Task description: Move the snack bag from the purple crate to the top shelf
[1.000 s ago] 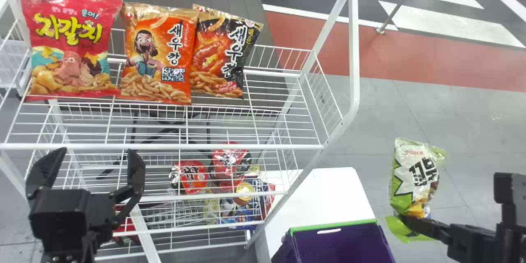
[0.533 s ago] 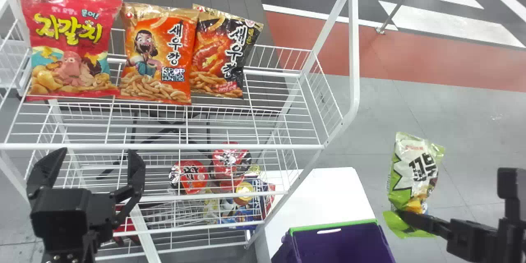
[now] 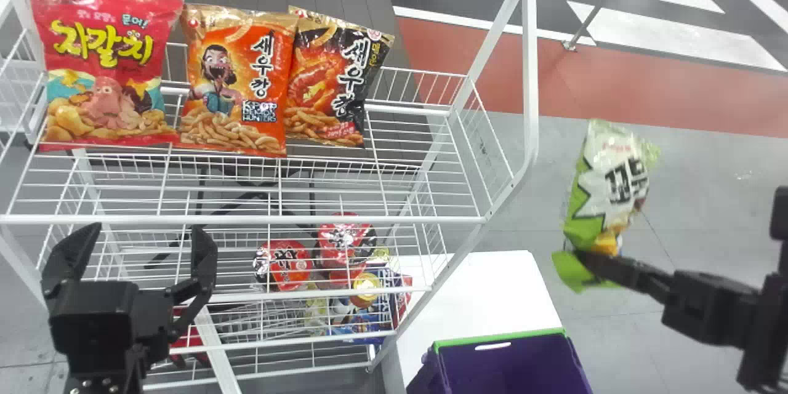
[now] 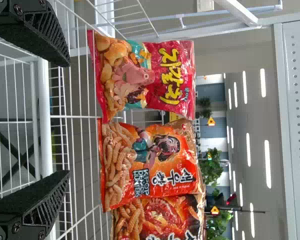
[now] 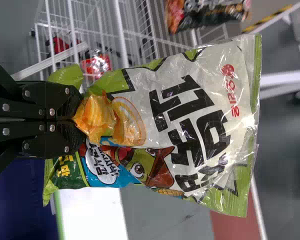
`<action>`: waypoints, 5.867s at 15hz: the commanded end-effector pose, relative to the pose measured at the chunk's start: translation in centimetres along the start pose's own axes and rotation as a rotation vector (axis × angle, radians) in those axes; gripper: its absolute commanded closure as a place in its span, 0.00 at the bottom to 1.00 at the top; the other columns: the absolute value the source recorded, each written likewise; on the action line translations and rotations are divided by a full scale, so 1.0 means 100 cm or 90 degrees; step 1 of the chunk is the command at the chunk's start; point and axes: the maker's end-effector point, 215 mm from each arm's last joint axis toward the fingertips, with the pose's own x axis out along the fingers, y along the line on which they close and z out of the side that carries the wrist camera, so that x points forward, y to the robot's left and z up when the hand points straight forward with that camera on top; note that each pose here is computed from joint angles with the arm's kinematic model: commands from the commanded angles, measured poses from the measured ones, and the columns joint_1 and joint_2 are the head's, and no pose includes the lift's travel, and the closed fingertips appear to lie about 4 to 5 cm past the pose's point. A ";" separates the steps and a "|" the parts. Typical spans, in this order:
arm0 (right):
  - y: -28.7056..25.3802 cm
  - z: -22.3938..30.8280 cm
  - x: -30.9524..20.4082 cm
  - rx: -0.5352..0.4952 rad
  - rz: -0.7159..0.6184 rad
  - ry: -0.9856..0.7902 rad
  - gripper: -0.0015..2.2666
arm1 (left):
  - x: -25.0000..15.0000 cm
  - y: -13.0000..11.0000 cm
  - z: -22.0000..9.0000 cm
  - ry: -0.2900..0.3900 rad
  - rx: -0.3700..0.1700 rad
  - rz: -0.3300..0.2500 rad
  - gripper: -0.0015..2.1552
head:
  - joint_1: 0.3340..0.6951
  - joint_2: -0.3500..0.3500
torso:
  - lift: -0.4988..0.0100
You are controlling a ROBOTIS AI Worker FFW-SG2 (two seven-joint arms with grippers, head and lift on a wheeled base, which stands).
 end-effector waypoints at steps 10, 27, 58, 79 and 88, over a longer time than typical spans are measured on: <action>0.171 0.084 0.062 -0.179 0.083 -0.081 0.82 | 0.001 0.001 -0.005 0.004 0.003 -0.001 0.02 | 1.00 0.17 | 0.98; 0.174 0.003 0.180 -0.174 -0.060 0.093 0.82 | -0.005 0.001 -0.018 0.013 0.005 -0.004 0.02 | 1.00 0.31 | 0.98; 0.158 0.104 0.296 -0.207 -0.178 -0.140 0.82 | -0.004 0.000 -0.016 -0.007 0.001 -0.010 0.02 | 1.00 0.31 | 0.98; 0.135 0.093 0.283 -0.099 -0.262 -0.228 0.82 | -0.013 -0.001 -0.011 -0.031 -0.007 -0.011 0.02 | 1.00 0.27 | 0.98; 0.122 0.093 0.285 -0.073 -0.299 -0.242 0.82 | -0.018 -0.002 -0.011 -0.036 -0.007 -0.013 0.02 | 1.00 0.25 | 0.98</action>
